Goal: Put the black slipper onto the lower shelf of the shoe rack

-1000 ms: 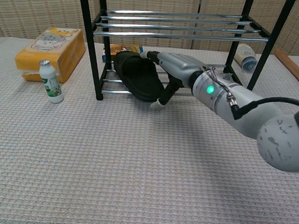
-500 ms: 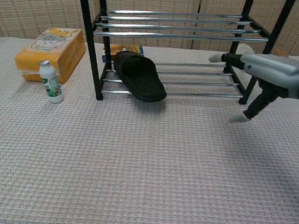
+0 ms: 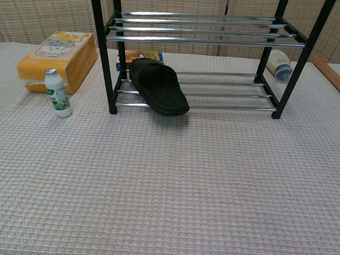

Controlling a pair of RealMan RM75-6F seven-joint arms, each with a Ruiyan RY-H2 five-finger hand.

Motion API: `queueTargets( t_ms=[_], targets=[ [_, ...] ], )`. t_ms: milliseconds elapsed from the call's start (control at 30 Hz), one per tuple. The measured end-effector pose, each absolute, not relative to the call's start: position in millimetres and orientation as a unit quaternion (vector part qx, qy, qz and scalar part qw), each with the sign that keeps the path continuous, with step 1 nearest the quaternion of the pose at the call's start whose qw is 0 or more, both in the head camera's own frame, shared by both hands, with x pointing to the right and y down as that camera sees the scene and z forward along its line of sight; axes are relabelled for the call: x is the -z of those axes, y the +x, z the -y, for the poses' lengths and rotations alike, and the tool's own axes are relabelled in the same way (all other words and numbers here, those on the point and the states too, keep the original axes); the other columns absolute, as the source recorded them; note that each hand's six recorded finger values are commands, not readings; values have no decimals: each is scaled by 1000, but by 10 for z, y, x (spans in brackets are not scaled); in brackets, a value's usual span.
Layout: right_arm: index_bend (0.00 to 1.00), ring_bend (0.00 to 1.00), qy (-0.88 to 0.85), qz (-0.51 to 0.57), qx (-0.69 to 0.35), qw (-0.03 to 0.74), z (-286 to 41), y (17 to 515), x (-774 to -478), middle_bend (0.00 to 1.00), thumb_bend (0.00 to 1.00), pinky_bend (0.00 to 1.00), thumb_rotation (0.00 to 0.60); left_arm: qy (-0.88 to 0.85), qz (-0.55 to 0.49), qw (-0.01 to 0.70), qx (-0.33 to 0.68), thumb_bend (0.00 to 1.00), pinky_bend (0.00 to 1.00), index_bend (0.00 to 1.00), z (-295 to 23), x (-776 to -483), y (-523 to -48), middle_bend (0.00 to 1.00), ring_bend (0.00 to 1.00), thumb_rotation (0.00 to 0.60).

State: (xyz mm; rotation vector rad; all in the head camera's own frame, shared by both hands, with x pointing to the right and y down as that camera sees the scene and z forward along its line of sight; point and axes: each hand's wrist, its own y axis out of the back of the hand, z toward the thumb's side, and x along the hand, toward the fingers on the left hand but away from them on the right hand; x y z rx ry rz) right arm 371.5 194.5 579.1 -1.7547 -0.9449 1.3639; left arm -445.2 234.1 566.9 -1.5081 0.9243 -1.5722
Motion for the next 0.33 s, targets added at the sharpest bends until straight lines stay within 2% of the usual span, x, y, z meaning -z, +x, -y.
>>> queueTargets(
  t_ms=[167, 333],
  targets=[
    [0, 0, -682, 373, -520, 353, -2105, 3880, -5669, 27, 37, 58, 600, -568, -370, 378, 630, 175, 249, 161, -2346, -5648, -4467, 85, 110, 600],
    [0, 0, -694, 370, -512, 346, -2211, 3839, -5696, 27, 41, 58, 600, -554, -391, 374, 633, 175, 249, 161, -2375, -5611, -4493, 85, 109, 600]
  ],
)
